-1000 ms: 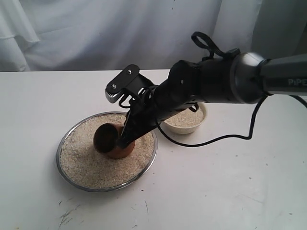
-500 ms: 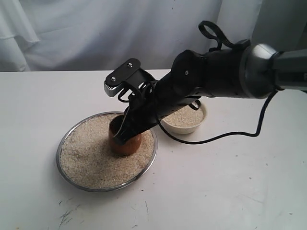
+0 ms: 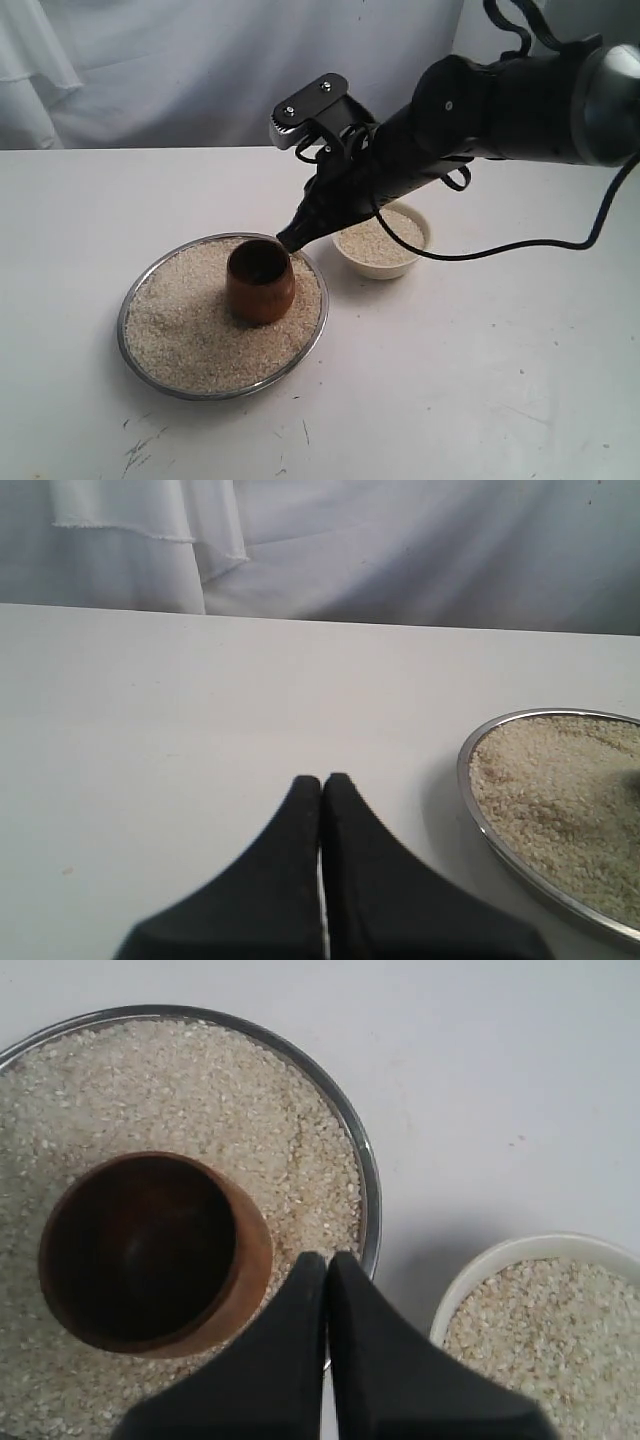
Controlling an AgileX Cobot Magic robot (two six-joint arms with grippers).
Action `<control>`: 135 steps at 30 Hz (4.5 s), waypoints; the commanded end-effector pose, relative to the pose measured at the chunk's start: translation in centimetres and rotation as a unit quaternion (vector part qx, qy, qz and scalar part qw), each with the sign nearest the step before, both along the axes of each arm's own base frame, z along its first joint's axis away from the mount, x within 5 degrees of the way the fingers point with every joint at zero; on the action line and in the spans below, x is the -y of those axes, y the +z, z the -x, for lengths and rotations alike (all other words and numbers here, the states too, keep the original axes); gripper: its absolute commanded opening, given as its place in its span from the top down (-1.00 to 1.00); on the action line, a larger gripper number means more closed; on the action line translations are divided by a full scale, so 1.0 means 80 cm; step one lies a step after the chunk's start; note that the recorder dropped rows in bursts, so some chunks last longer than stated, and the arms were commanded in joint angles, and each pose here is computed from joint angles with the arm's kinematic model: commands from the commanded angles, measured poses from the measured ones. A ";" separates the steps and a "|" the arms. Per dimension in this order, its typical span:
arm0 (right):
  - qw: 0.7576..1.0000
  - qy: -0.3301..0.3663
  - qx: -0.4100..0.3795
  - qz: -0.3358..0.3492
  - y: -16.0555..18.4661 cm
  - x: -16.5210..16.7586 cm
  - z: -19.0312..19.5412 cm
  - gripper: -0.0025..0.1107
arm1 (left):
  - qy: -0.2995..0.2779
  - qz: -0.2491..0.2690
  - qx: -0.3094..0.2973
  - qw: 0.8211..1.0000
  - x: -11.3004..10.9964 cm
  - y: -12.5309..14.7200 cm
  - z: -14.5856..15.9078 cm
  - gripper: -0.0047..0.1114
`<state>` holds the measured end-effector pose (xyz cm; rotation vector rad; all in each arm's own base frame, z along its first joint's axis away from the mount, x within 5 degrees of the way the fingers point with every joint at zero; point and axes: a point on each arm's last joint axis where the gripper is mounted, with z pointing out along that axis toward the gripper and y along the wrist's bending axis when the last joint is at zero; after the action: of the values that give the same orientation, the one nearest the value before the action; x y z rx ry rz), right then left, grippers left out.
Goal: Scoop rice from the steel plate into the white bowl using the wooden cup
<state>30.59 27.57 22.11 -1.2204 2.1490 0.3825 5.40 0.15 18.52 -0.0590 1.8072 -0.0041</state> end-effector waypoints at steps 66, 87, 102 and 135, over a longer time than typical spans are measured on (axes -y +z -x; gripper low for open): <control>0.996 0.086 0.003 -0.013 -0.054 -0.098 0.057 0.96 | -0.001 0.000 0.003 1.000 0.000 -0.001 0.000 0.92; 0.956 0.264 0.053 0.115 0.001 0.016 -0.003 0.96 | -0.001 0.000 0.003 1.000 0.000 -0.001 0.000 0.92; 0.927 0.339 0.117 0.114 0.001 0.011 -0.006 0.96 | -0.001 0.000 0.003 1.000 0.000 -0.001 0.000 0.92; 0.961 0.270 0.047 -0.044 0.017 0.000 -0.003 -0.59 | -0.001 0.000 0.003 1.000 0.000 -0.001 0.000 0.92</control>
<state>30.60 27.45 23.02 -1.8057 1.6499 0.5893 5.40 0.15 18.52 -0.0590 1.8072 -0.0041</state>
